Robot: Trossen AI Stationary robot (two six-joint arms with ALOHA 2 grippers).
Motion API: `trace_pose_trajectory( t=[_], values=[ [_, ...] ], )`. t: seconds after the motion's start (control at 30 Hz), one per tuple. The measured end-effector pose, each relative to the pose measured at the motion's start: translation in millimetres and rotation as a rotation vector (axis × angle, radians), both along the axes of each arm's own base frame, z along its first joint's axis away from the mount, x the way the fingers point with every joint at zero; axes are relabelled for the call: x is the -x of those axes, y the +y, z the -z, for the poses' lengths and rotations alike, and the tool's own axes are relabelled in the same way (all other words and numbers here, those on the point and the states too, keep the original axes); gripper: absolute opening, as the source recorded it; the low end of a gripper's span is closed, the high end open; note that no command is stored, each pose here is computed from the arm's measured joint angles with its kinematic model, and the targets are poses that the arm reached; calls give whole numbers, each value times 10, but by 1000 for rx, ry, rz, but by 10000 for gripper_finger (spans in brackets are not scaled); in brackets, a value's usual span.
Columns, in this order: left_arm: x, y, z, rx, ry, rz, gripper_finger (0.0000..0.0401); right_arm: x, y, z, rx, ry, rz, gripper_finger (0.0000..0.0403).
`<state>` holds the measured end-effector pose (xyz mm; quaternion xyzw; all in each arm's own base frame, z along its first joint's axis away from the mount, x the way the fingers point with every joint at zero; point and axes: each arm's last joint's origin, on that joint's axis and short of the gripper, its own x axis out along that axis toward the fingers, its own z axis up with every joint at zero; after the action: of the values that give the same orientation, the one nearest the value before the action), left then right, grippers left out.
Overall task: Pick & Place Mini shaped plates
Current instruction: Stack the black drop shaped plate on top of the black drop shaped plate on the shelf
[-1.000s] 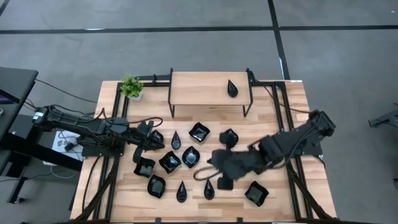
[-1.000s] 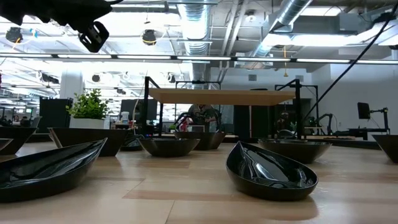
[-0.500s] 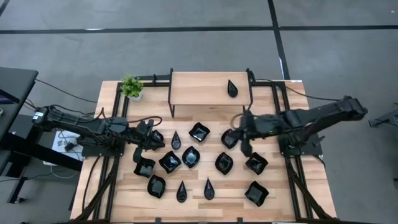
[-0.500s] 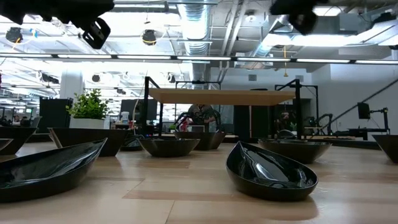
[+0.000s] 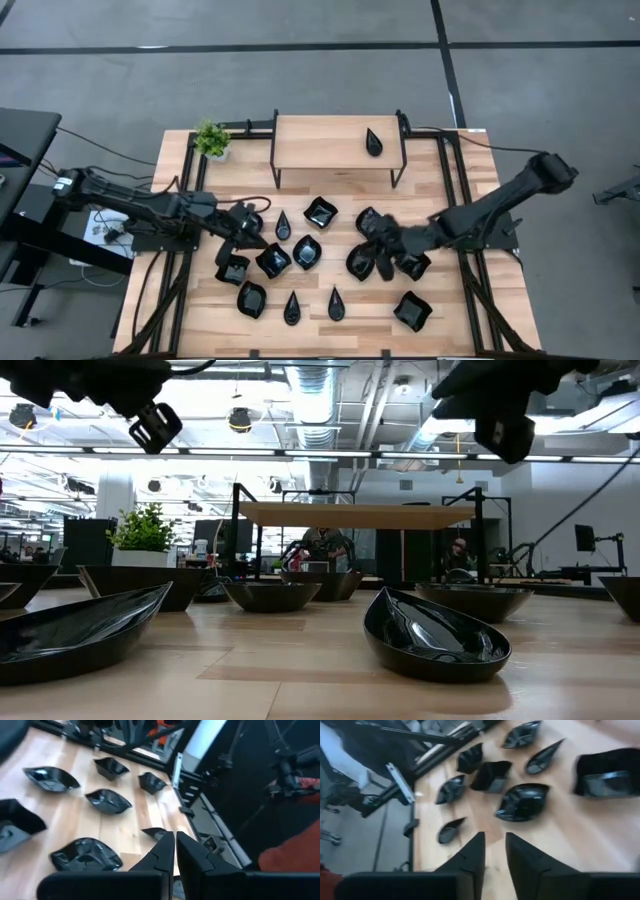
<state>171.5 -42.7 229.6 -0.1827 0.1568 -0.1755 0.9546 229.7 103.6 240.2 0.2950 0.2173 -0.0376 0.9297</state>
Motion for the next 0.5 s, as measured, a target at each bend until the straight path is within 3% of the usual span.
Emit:
trace_pose_trajectory(
  t=[0.13, 0.27, 0.5],
  values=[
    [-22, -16, 15, 4, 3, 41, 19, -168, 180, 129, -37, -59, -29, 103],
    [-18, -31, 13, -57, -27, 66, 25, -269, 339, 214, -70, -105, -59, 122],
    [-44, -76, 62, -125, -28, 104, 67, -442, 638, 326, -104, -14, -101, 135]
  ],
)
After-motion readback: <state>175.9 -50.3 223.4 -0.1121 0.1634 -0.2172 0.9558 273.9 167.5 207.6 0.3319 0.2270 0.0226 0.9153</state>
